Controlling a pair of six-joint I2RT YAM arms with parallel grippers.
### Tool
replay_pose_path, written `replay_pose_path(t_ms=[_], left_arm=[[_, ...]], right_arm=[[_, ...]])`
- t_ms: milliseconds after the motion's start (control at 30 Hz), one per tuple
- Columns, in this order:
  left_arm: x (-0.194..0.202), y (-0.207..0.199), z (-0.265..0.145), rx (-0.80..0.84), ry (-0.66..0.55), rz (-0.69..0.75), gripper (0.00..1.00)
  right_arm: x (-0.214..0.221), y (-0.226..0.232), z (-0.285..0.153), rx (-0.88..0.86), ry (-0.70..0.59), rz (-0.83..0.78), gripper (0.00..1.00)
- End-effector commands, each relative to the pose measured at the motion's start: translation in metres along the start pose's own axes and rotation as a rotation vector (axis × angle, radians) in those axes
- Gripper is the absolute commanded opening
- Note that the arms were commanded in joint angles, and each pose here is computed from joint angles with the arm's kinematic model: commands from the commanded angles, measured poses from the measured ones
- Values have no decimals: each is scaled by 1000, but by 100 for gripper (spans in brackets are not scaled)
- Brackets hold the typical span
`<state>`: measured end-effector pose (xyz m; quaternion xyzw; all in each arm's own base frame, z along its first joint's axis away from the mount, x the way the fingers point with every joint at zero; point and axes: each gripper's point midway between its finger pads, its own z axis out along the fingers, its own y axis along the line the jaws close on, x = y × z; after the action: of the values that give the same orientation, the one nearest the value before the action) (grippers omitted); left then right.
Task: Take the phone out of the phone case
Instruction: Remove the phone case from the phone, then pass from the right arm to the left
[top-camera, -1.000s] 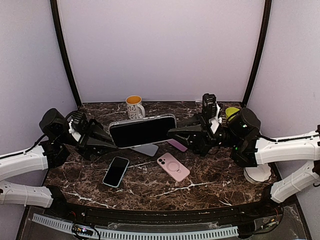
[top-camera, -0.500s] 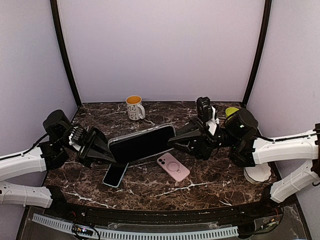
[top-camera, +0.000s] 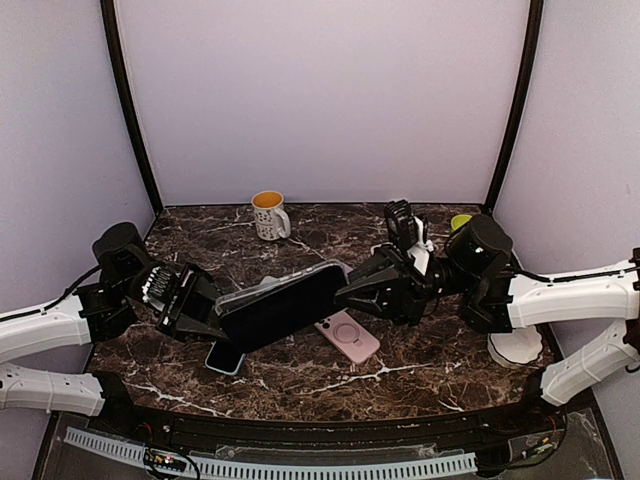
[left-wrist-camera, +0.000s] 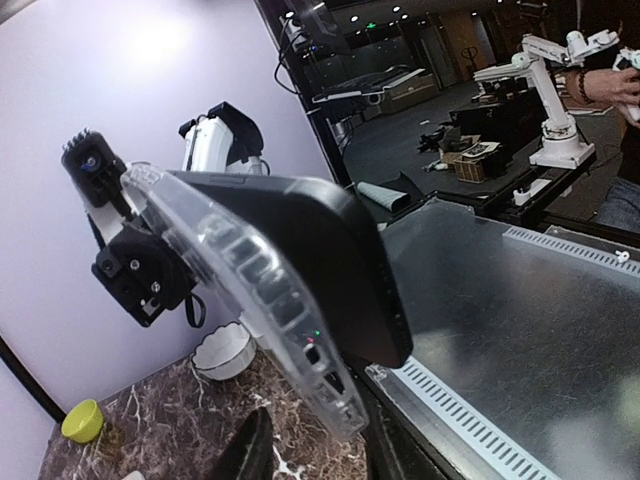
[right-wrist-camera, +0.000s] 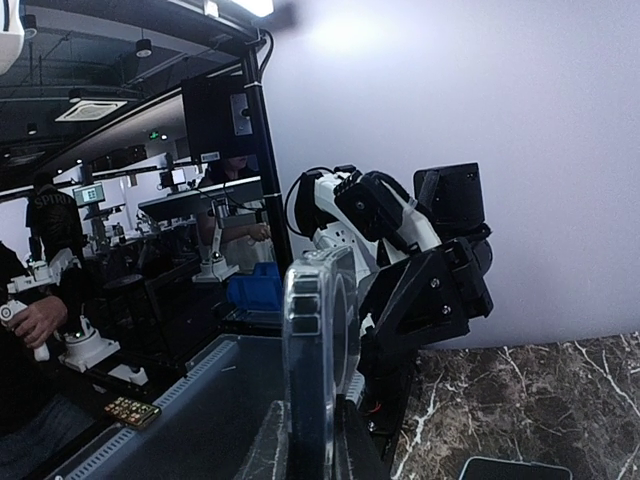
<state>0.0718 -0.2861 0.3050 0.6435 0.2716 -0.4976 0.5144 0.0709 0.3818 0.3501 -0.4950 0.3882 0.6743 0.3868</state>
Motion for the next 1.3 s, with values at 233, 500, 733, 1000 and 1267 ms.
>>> replay_pose_path(t_ms=[233, 500, 733, 1000, 1267], left_arm=[[-1, 21, -7, -146, 72, 86, 56], [-2, 36, -18, -285, 135, 209, 62], [6, 42, -25, -356, 185, 299, 61], [18, 41, -23, -338, 213, 296, 58], [20, 32, -19, -276, 214, 285, 52]], right_arm=[[-35, 23, -15, 82, 13, -209, 0], [-45, 7, -53, 380, 47, -359, 0], [-64, -14, -96, 686, -49, -533, 0], [-61, -42, -107, 833, -38, -584, 0], [-29, -28, -72, 580, 88, -788, 0]])
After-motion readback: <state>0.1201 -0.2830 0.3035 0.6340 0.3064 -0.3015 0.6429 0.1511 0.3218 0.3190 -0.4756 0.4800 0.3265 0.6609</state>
